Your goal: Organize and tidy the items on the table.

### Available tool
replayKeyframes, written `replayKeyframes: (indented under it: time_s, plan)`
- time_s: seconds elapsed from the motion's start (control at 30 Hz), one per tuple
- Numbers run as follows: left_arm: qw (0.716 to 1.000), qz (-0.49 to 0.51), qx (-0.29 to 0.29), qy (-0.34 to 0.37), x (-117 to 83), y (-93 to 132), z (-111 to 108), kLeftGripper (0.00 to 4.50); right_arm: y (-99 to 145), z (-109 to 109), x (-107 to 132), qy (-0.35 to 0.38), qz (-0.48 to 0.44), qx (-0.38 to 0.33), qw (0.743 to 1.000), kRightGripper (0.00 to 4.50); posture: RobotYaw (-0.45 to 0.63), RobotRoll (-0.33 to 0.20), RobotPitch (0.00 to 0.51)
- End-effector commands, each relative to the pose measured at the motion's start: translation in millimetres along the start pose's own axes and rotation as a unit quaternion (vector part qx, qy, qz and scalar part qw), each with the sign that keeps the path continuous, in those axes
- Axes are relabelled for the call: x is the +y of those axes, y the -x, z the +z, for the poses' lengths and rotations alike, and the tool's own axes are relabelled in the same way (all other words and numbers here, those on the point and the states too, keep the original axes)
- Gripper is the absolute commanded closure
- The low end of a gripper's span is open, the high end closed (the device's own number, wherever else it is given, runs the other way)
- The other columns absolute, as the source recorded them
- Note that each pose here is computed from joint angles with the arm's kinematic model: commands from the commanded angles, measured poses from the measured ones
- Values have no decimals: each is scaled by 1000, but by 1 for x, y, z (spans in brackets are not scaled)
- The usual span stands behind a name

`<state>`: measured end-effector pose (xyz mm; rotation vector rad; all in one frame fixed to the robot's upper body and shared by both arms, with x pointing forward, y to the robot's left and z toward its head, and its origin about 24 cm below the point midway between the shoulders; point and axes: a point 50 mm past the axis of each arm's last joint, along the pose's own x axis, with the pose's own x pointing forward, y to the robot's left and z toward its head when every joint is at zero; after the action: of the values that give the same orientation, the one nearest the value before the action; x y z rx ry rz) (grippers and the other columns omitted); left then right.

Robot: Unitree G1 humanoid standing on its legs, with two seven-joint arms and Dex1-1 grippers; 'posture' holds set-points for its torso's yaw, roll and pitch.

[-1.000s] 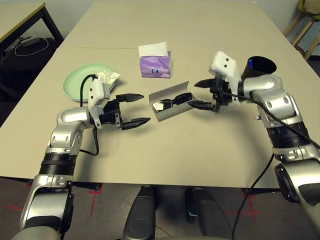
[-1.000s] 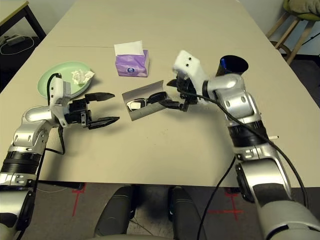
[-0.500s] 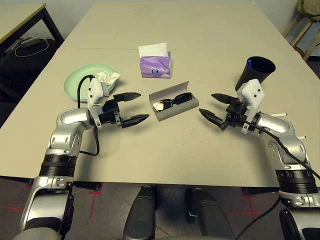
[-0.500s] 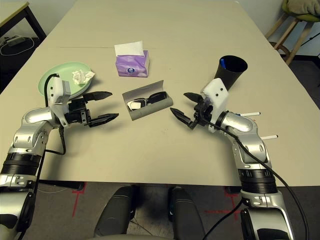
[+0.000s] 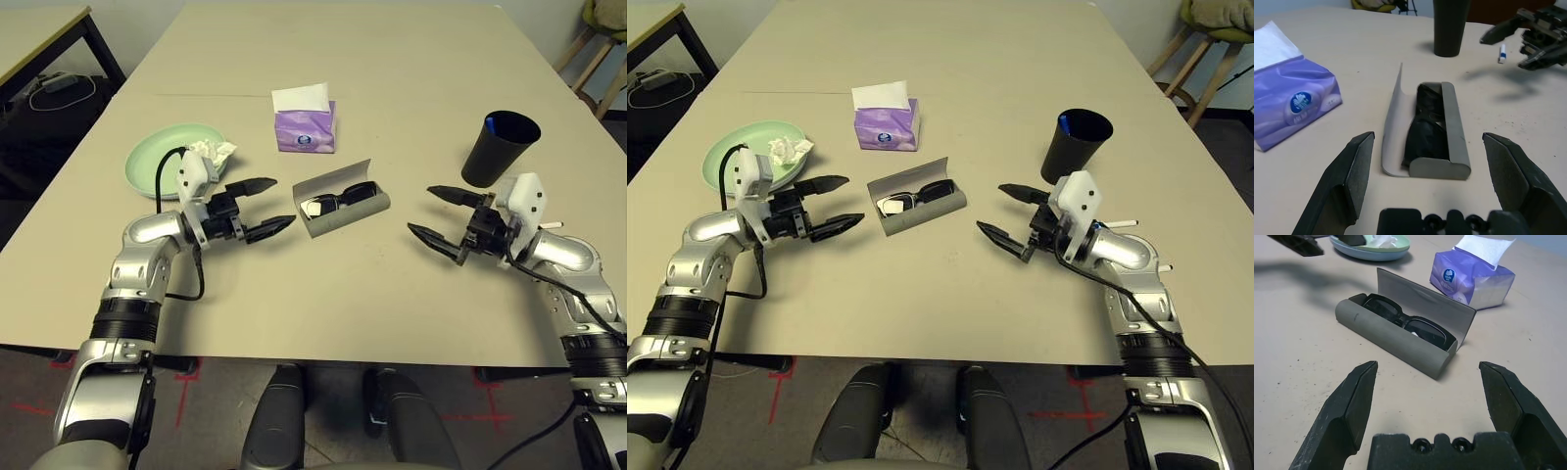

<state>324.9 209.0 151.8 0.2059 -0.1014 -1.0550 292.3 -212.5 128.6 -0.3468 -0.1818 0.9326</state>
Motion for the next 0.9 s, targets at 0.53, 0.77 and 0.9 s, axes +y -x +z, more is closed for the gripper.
replayKeyframes:
  time_s: [0.53,0.77,0.9]
  plan:
    - [1000,-14,11,-23,12,0,-16,4023,4,-11,3,-31,-21,6,999,0,156,0,157]
    - [1000,26,11,-14,24,0,-16,4453,-2,-13,10,-61,-17,-8,998,0,154,0,156]
    - [997,79,14,-6,33,-3,-15,4453,-5,-10,10,-73,-32,-19,997,0,146,0,154]
